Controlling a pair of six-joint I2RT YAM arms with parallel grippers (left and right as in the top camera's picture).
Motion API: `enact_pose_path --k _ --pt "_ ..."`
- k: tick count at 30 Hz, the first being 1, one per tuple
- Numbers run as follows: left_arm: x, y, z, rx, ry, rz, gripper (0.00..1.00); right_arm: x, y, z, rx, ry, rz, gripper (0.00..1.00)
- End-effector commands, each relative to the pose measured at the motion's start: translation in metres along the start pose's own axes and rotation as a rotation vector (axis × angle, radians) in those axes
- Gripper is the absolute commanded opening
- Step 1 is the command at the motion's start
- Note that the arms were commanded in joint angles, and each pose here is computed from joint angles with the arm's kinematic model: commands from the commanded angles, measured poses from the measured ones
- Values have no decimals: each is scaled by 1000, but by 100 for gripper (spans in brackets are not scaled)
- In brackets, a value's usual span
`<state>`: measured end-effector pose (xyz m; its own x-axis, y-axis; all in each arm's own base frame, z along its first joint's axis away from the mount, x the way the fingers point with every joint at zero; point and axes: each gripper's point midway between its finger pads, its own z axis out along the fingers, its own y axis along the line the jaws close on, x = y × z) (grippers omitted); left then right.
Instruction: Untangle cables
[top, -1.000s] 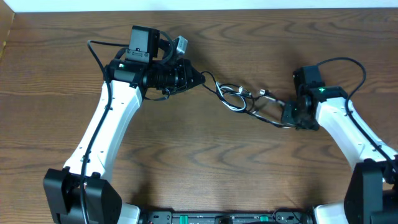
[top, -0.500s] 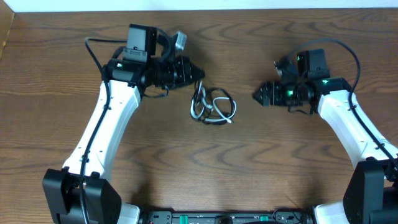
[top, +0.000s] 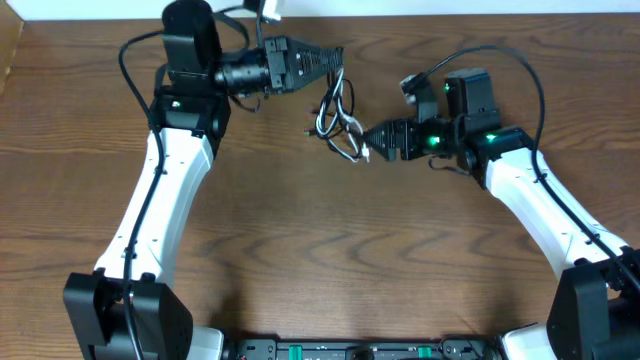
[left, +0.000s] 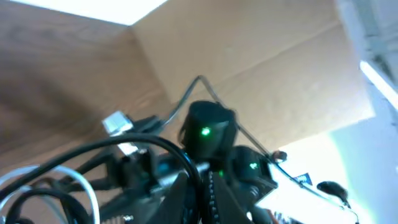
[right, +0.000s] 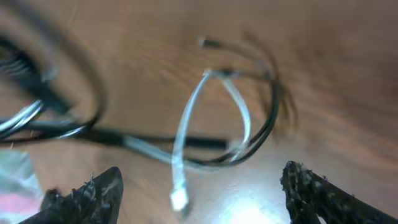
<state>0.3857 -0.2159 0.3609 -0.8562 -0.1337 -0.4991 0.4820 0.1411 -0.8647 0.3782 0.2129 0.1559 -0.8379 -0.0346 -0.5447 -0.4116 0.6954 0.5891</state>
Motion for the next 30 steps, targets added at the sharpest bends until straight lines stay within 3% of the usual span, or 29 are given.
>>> enact_pose_path --k 1,7,12,20,24,26,30 --pt "-5 -27 -2 73 26 -89 8 -18 -15 4 77 -69 47 75" --pt "-10 -40 -3 104 22 -80 7 -11 -30 34 109 -52 108 66" --pt "-8 -40 -3 106 29 -80 7 15 -75 46 276 0 297 67" --pt "-9 -40 -3 105 25 -81 7 41 -105 36 346 93 344 71" --pt "-13 -38 -2 95 -1 -50 7 18 -79 16 120 79 267 69" --pt "-15 -37 -2 90 -12 -35 8 -10 -44 -9 -61 10 137 68" --pt "-23 -33 -2 69 -60 -37 7 -43 24 -51 -255 -117 -80 68"
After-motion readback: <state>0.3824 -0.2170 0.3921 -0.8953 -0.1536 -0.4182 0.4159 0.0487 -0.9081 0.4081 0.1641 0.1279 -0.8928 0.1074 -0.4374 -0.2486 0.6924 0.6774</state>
